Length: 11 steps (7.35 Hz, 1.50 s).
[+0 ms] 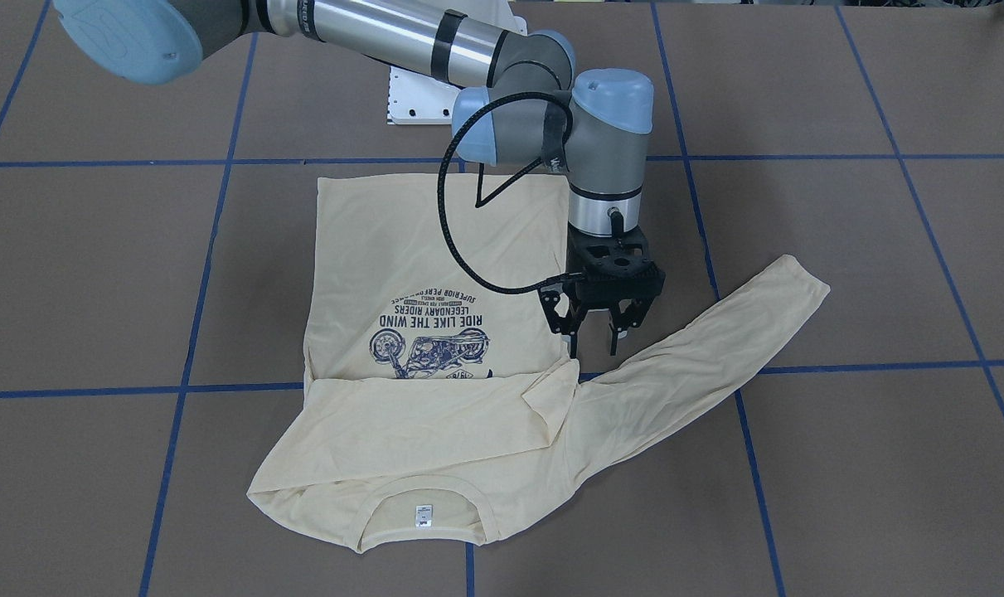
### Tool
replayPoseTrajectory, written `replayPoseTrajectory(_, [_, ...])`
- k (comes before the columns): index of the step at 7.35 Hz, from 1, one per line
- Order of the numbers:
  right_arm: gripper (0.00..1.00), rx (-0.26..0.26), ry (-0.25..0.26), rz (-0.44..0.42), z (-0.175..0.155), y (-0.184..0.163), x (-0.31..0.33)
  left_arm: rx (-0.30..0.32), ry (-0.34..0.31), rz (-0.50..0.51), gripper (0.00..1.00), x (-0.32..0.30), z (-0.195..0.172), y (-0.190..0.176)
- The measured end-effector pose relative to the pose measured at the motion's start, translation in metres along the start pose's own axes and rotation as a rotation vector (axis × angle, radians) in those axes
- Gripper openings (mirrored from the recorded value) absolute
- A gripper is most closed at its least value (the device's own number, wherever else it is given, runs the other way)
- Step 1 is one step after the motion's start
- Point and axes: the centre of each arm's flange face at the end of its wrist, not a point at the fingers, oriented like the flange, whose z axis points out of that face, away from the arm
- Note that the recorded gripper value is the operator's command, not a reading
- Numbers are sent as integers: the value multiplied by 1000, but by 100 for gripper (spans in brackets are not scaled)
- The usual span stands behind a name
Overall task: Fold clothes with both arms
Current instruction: 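Carry the grasped sleeve across the shirt body toward the other sleeve, then release the sleeve and raise the right gripper away from the shirt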
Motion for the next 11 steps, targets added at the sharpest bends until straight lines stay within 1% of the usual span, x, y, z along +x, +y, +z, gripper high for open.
replayPoseTrajectory(1, [100, -19, 17, 6, -3, -5, -2, 0, 0, 0, 100, 0, 0, 0])
replayPoseTrajectory(2, [100, -62, 58, 12, -7, -18, 7, -2, 2, 0, 100, 1, 1, 0])
replayPoseTrajectory(3, [100, -109, 88, 21, -14, -35, 31, -9, 6, 1, 100, 2, 5, 2])
replayPoseTrajectory(4, [100, -144, 79, 13, -18, -48, 71, -27, 19, 4, 100, 5, 16, 5])
replayPoseTrajectory(6, [100, -177, 27, -39, -34, -58, 183, -71, 57, 12, 100, 18, 45, 13])
replayPoseTrajectory(7, [100, -192, 16, -87, -48, -55, 255, -83, 71, -8, 100, 29, 59, 16])
replayPoseTrajectory(8, [100, -206, 20, -154, -73, -47, 332, -81, 68, -65, 100, 48, 77, 24])
replayPoseTrajectory(9, [100, -226, 33, -219, -100, -37, 403, -57, 55, -142, 100, 75, 96, 39])
replayPoseTrajectory(10, [100, -253, 47, -275, -120, -27, 466, -30, 54, -222, 100, 102, 112, 55])
replayPoseTrajectory(11, [100, -282, 60, -316, -133, -23, 521, -23, 60, -289, 99, 125, 126, 68])
